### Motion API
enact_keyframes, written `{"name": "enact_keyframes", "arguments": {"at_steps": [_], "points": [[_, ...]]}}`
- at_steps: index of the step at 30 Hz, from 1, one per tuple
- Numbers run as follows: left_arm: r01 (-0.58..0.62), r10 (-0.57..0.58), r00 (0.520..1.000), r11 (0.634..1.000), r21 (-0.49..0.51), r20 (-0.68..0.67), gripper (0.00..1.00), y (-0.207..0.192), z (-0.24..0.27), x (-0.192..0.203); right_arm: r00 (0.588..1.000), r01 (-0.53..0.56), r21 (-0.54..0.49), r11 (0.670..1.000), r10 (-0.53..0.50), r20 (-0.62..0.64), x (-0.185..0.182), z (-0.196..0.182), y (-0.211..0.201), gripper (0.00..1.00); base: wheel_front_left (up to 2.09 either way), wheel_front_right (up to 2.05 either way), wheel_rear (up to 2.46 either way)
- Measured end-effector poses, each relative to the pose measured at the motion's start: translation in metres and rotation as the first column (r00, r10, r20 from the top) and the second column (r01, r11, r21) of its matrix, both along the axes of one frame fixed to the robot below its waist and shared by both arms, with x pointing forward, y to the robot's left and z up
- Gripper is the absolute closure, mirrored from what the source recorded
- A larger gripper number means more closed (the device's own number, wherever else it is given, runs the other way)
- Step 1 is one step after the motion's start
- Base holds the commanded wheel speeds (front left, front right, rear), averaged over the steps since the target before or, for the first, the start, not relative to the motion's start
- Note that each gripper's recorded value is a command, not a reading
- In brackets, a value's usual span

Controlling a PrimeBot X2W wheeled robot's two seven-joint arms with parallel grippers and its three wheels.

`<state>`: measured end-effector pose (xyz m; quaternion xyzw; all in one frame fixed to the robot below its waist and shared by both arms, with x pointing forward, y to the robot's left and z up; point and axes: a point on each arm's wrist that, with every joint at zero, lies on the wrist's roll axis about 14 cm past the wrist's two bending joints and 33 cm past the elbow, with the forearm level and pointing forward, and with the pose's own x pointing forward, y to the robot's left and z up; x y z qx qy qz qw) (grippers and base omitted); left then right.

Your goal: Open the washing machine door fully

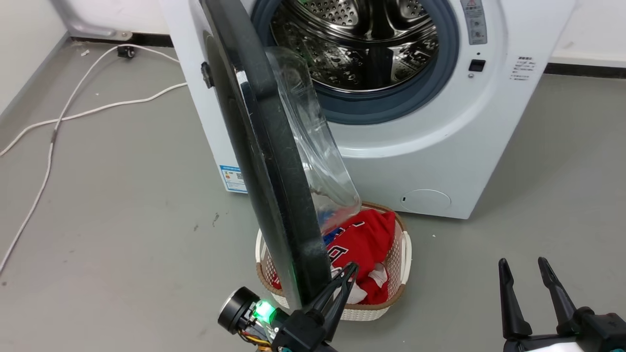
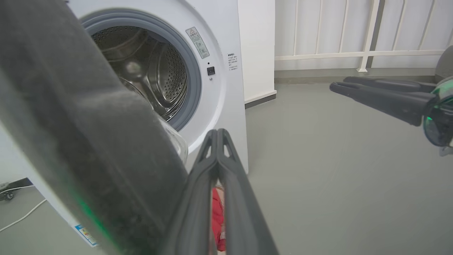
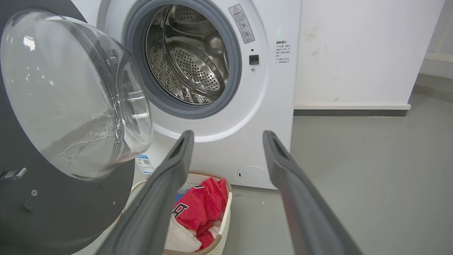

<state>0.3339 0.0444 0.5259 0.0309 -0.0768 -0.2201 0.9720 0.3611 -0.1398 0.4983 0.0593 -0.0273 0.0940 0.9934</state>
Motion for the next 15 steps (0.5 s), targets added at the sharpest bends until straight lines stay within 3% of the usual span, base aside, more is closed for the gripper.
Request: {"name": "enact_keyframes", "arguments": {"at_steps": [15], "points": [[-0.254, 0.254, 0.967, 0.967, 0.002, -0.013, 1.00, 0.075, -0.005, -0.009, 0.996, -0.083, 0.005, 0.997, 0.083, -0.022, 0.012, -0.008, 0.027, 0.00, 0.00, 0.00, 0.00]]}}
